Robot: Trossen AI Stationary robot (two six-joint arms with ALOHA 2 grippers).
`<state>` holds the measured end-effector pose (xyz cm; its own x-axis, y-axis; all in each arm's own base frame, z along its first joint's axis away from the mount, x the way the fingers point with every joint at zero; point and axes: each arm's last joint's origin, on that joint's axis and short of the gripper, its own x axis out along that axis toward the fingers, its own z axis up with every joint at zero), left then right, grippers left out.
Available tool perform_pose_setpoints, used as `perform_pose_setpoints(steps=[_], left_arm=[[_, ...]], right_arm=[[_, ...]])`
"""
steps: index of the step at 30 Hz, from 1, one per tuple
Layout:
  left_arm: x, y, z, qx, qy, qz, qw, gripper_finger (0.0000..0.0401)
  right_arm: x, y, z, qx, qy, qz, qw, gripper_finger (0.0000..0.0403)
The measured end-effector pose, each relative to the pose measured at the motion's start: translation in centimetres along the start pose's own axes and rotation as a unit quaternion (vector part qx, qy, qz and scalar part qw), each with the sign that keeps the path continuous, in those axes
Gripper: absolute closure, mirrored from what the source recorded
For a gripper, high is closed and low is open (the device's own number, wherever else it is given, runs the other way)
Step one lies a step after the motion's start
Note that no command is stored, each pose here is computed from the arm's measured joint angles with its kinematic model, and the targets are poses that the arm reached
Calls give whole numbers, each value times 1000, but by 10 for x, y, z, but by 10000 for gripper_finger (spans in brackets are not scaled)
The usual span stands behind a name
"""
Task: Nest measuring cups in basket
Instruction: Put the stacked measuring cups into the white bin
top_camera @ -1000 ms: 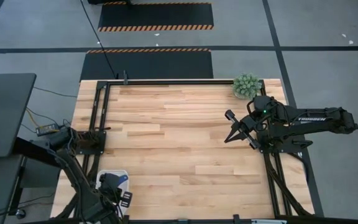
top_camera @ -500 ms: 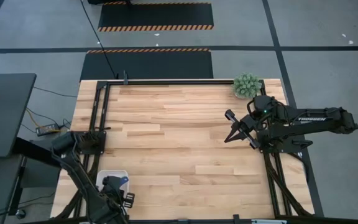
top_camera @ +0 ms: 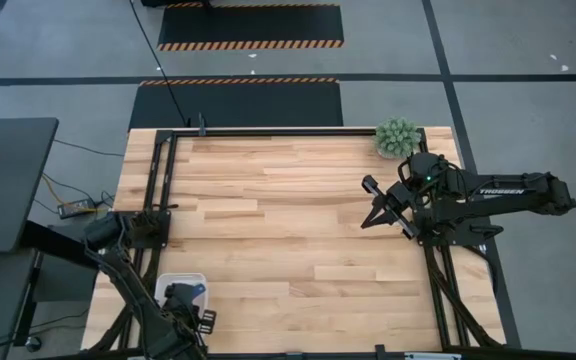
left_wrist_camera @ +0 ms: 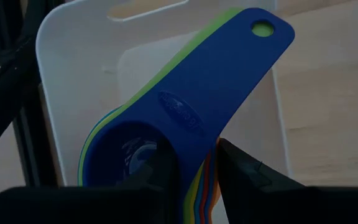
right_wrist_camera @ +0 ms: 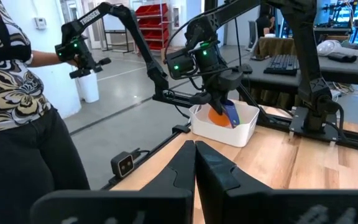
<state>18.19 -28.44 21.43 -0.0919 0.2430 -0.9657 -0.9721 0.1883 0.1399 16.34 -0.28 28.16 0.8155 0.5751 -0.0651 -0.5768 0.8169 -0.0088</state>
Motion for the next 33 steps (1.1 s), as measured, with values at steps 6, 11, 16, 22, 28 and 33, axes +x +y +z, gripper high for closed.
perform_pose_setpoints(steps=[6, 11, 16, 22, 28, 33], left_arm=[[8, -4, -3, -4, 2, 22, 1000, 306], [19, -11, -6, -9, -9, 37, 999, 306], [27, -16, -7, -13, -14, 51, 999, 306], [30, -18, -8, -12, -17, 53, 998, 306], [30, -17, -8, -8, -17, 51, 999, 306], [30, -19, -9, 10, -22, 36, 999, 306]], right_arm=[[0, 0, 0, 7, 0, 0, 1000, 385], [0, 0, 0, 13, 0, 0, 1000, 385], [0, 0, 1, 10, -4, 0, 1000, 385], [0, 0, 3, 7, -13, -1, 1000, 385], [0, 0, 3, 37, -13, 0, 999, 385], [0, 0, 3, 39, -13, 0, 999, 385]])
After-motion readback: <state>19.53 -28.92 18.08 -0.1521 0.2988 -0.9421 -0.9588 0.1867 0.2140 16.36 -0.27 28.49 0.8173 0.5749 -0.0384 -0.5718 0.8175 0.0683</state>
